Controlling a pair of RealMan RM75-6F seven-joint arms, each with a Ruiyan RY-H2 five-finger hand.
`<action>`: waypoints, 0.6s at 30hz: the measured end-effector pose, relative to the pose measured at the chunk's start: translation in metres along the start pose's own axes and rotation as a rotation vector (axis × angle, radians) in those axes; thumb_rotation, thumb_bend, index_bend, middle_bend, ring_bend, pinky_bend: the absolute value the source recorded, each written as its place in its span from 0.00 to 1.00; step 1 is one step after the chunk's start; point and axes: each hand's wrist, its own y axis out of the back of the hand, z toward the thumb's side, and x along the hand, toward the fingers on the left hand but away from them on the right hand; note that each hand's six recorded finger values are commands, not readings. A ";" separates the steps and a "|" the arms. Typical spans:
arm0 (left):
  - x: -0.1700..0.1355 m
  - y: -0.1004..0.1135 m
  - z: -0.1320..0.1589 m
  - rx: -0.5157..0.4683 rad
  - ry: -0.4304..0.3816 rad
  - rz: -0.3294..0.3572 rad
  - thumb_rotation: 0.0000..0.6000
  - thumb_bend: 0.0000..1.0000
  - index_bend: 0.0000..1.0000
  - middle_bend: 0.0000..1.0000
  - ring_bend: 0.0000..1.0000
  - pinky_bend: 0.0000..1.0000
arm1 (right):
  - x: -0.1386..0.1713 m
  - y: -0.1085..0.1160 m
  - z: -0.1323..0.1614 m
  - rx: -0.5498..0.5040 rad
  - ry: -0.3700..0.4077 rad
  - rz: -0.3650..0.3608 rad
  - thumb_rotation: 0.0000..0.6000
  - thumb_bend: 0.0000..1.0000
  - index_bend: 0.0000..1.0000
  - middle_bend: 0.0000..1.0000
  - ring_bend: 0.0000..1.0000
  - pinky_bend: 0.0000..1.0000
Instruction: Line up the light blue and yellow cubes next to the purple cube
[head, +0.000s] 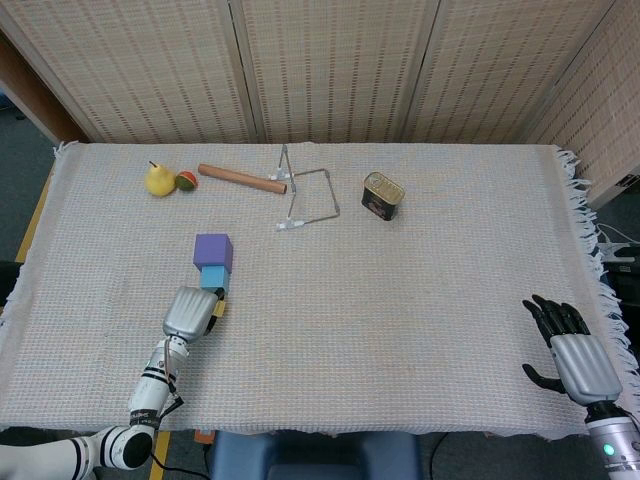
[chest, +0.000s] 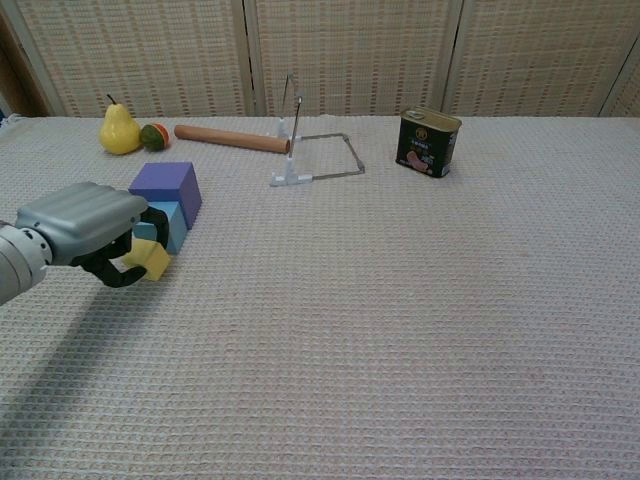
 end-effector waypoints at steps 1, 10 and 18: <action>0.000 0.000 0.000 -0.001 0.000 -0.001 1.00 0.39 0.47 1.00 1.00 1.00 | 0.000 0.000 0.000 0.000 0.000 -0.001 1.00 0.01 0.00 0.00 0.00 0.00; 0.000 -0.004 0.000 -0.001 0.000 -0.030 1.00 0.39 0.28 1.00 1.00 1.00 | 0.002 0.001 0.000 0.000 0.000 -0.003 1.00 0.01 0.00 0.00 0.00 0.00; -0.004 -0.001 0.003 -0.013 -0.019 -0.021 1.00 0.39 0.21 1.00 1.00 1.00 | 0.002 0.001 0.000 0.001 0.001 0.000 1.00 0.01 0.00 0.00 0.00 0.00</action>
